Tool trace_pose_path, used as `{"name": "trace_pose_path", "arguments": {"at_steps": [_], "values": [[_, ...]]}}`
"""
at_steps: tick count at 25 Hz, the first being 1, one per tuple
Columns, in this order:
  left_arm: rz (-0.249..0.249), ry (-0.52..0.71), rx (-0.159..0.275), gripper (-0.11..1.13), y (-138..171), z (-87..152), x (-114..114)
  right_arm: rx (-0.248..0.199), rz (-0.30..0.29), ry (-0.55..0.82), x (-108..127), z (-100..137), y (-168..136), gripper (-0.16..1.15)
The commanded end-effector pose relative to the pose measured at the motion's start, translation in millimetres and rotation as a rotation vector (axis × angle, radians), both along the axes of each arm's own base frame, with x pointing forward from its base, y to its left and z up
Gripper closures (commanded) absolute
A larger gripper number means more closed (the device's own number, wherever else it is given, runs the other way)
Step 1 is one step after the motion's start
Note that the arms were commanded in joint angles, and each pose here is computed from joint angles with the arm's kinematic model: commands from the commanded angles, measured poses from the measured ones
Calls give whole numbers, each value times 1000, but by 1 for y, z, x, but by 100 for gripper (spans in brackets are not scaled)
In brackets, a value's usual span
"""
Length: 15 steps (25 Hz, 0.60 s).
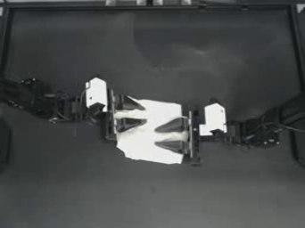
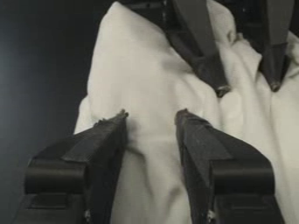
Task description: Fold shirt
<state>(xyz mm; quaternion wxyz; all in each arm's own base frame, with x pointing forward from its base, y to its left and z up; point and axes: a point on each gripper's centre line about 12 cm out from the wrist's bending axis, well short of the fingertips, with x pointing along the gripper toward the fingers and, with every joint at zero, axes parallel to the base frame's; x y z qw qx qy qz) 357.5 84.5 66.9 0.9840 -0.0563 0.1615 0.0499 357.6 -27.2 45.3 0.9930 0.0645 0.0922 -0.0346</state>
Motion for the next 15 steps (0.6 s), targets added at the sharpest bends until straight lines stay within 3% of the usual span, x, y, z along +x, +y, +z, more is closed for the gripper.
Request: {"name": "trace_pose_path", "arguments": {"at_steps": [1,10,15], "values": [[-1,-21,4,24,-1,7,3,6,3,-23,3,6,1,22],[-4,-65,46,23,-1,52,6,16,36,-134,8,47,5,22],[-20,-77,79,23,-7,82,4,11,24,-141,4,70,1,22]]}}
